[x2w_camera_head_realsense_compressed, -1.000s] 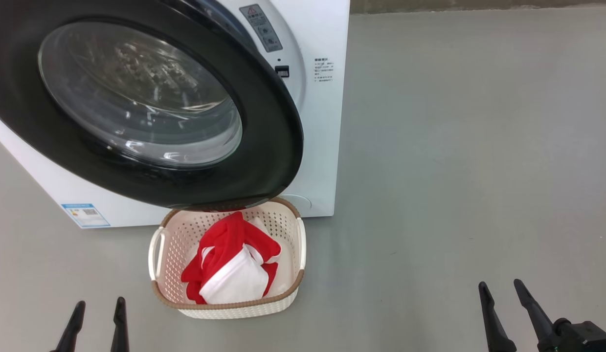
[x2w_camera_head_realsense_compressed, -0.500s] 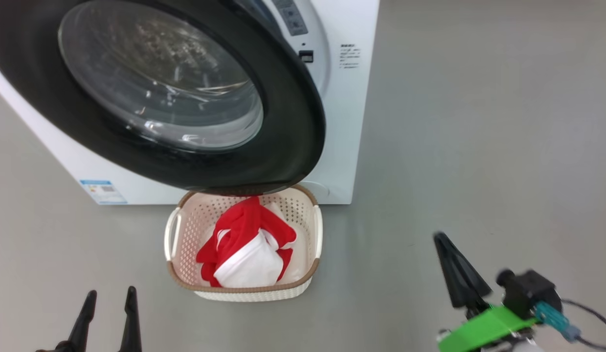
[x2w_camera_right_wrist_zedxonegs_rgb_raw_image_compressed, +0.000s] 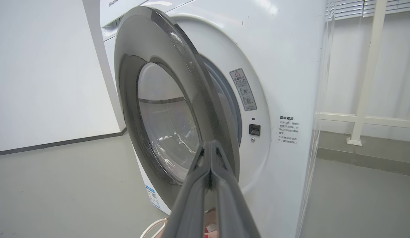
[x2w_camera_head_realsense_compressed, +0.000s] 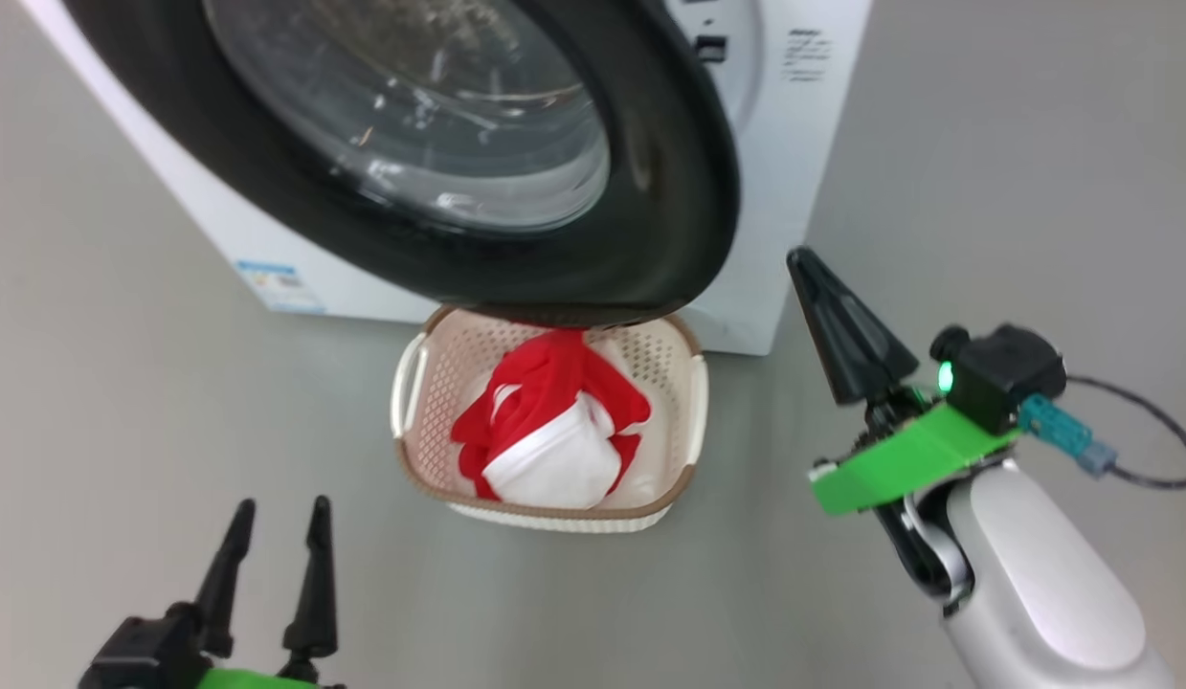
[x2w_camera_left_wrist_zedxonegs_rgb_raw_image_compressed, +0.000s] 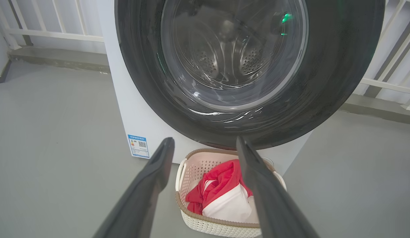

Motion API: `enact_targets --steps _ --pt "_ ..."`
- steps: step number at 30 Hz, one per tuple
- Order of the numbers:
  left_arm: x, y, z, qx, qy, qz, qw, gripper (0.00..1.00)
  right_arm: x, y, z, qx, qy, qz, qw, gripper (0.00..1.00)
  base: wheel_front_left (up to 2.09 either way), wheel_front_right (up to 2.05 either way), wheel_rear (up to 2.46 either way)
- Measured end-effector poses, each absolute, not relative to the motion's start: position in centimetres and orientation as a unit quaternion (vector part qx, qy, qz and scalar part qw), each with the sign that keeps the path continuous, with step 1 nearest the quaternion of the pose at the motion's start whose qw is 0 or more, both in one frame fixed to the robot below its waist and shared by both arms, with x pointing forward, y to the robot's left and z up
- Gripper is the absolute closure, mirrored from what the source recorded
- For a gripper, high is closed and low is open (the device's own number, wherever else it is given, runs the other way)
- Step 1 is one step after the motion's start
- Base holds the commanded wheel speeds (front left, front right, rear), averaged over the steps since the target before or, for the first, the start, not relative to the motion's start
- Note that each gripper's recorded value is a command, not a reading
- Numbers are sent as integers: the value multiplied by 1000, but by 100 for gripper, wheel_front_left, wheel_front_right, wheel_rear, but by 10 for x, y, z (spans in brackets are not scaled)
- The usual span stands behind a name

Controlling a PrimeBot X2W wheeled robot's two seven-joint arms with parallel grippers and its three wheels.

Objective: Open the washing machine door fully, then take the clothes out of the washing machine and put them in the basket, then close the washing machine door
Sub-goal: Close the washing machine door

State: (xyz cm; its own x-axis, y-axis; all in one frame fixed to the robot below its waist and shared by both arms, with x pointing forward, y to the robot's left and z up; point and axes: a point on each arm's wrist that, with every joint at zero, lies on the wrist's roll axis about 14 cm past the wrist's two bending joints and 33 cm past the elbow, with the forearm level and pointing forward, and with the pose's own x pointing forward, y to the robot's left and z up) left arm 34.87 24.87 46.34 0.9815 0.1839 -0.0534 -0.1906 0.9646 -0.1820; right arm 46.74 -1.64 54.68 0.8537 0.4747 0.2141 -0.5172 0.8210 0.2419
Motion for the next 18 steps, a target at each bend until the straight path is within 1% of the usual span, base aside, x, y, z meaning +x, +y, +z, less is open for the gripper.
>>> enact_targets --steps 4,11,18 --pt "351 247 460 -105 23 96 990 0 484 4 547 152 -71 283 944 100 0 0 0" --pt "358 245 452 -114 36 95 988 0 507 24 520 151 -41 302 940 100 0 0 0" --pt "367 249 443 -118 49 103 986 0 534 42 502 154 -29 315 936 100 0 0 0"
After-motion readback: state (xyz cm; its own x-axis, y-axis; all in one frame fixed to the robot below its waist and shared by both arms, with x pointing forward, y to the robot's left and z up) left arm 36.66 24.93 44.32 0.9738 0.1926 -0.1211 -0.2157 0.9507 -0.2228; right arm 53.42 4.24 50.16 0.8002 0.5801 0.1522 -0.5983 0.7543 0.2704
